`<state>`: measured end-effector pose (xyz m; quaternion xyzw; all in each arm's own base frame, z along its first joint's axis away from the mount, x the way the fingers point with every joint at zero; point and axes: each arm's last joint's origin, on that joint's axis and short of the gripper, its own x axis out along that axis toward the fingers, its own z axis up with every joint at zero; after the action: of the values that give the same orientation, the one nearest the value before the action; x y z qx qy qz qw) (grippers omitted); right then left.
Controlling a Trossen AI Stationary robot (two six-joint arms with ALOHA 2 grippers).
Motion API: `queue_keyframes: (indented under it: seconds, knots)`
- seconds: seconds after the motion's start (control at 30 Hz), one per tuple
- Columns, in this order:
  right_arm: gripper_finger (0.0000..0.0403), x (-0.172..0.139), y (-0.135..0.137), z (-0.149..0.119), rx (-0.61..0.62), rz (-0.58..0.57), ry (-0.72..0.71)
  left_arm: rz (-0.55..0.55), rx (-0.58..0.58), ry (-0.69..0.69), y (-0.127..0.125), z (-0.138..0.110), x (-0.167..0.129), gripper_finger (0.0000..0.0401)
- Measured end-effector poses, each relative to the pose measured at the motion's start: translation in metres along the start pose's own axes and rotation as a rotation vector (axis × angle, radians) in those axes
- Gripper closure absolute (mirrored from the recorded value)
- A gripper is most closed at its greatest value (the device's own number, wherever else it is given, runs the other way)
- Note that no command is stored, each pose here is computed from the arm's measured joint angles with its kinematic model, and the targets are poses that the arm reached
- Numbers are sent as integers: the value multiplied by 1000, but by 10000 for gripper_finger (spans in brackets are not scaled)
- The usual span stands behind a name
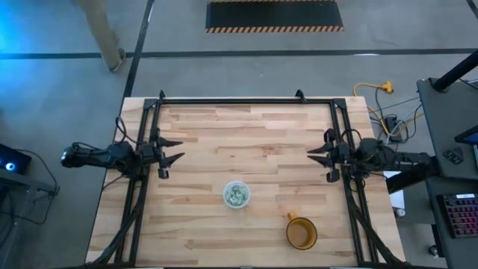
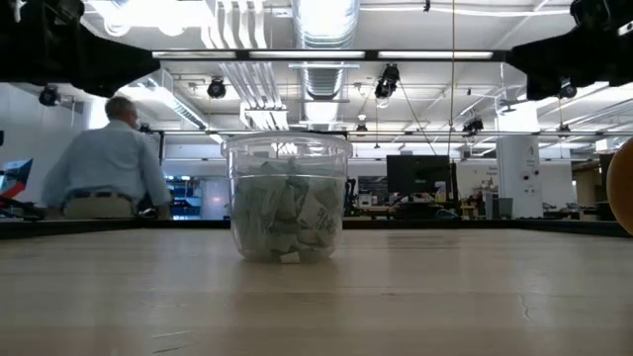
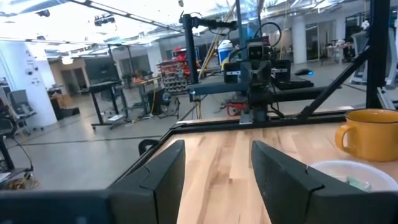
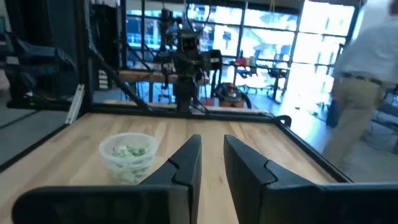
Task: Pick and place Stevia / Truvia into bins
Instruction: Return to Home Position
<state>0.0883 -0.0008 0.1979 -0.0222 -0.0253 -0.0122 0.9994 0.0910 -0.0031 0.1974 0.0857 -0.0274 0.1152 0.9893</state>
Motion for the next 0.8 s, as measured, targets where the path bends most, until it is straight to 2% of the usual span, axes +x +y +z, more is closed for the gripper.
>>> queue_keyframes:
  seconds: [0.27, 0.43, 0.8]
  knots:
    - [344, 3, -2, -15, 31, 15, 76, -15, -21, 90, -1, -9, -1, 232]
    - [344, 6, -2, -28, 12, 3, 44, -18, -36, 126, -3, -18, 0, 232]
    - [344, 8, -3, -32, -42, -12, 49, -11, -44, 97, -5, -24, 2, 232]
